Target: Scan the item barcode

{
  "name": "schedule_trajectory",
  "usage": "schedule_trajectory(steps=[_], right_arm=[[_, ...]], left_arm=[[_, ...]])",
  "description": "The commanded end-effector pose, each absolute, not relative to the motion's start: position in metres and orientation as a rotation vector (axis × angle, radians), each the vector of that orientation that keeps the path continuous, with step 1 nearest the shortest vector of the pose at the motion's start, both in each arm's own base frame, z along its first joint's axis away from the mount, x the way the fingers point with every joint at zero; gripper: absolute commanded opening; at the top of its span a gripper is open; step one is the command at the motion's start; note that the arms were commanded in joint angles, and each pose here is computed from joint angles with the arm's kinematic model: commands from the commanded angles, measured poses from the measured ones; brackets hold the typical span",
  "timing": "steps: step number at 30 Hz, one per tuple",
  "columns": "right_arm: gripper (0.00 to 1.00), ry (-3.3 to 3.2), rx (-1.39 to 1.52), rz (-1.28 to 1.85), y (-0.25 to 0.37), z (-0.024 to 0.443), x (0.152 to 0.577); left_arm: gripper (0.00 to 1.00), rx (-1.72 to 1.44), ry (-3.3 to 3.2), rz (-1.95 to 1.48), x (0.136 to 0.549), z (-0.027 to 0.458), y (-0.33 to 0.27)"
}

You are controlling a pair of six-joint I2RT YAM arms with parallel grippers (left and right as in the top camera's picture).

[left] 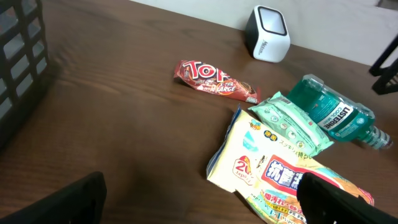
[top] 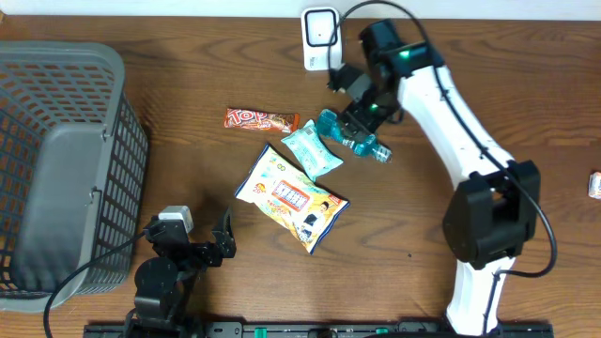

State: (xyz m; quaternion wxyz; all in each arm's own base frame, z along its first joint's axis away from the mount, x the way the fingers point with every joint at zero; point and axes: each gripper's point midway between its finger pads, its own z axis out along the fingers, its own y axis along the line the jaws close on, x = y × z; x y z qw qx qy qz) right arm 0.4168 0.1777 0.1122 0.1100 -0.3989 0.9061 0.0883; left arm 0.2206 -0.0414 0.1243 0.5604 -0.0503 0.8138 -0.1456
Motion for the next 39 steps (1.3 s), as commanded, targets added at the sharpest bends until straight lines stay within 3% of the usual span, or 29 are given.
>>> schedule_trajectory(steps=[1, 12, 17, 21, 23, 24, 26, 32, 36, 39], right_arm=[[0.84, 2.733, -1.143, 0.347, 0.160, 0.089, 0.408], [0.84, 2.710, -1.186, 0.461, 0.165, 0.044, 0.392], [0.71, 2.702, -1.186, 0.395, 0.159, 0.020, 0.393], [0.70, 2.693, -1.182, 0.316, 0.150, 0.000, 0.394], [0.59, 2.681, -1.179, 0.313, 0.151, -0.005, 0.394], [0.47, 2.677, -1.179, 0.313, 0.151, -0.007, 0.394], [0.33, 2.680, -1.182, 0.314, 0.151, -0.013, 0.390], [0.24, 2.686, -1.186, 0.317, 0.151, -0.028, 0.388], [0.01, 2.679, -1.184, 0.301, 0.151, -0.041, 0.394], [0.01, 2.667, -1.160, 0.298, 0.152, -0.038, 0.399]], left_arm=[[0.98, -0.134, 1.951, -0.343, 0.219, 0.113, -0.041], [0.98, -0.133, 1.951, -0.343, 0.219, 0.113, -0.041], [0.98, -0.134, 1.951, -0.343, 0.219, 0.113, -0.041], [0.98, -0.133, 1.951, -0.343, 0.219, 0.113, -0.041], [0.98, -0.133, 1.951, -0.343, 0.219, 0.113, -0.041], [0.98, -0.133, 1.951, -0.343, 0.219, 0.113, -0.041], [0.98, -0.133, 1.951, -0.343, 0.219, 0.113, -0.041], [0.98, -0.133, 1.951, -0.343, 0.219, 0.113, -0.041], [0.98, -0.133, 1.951, -0.343, 0.219, 0.113, -0.041], [0.98, -0.133, 1.951, -0.343, 0.219, 0.113, -0.041]])
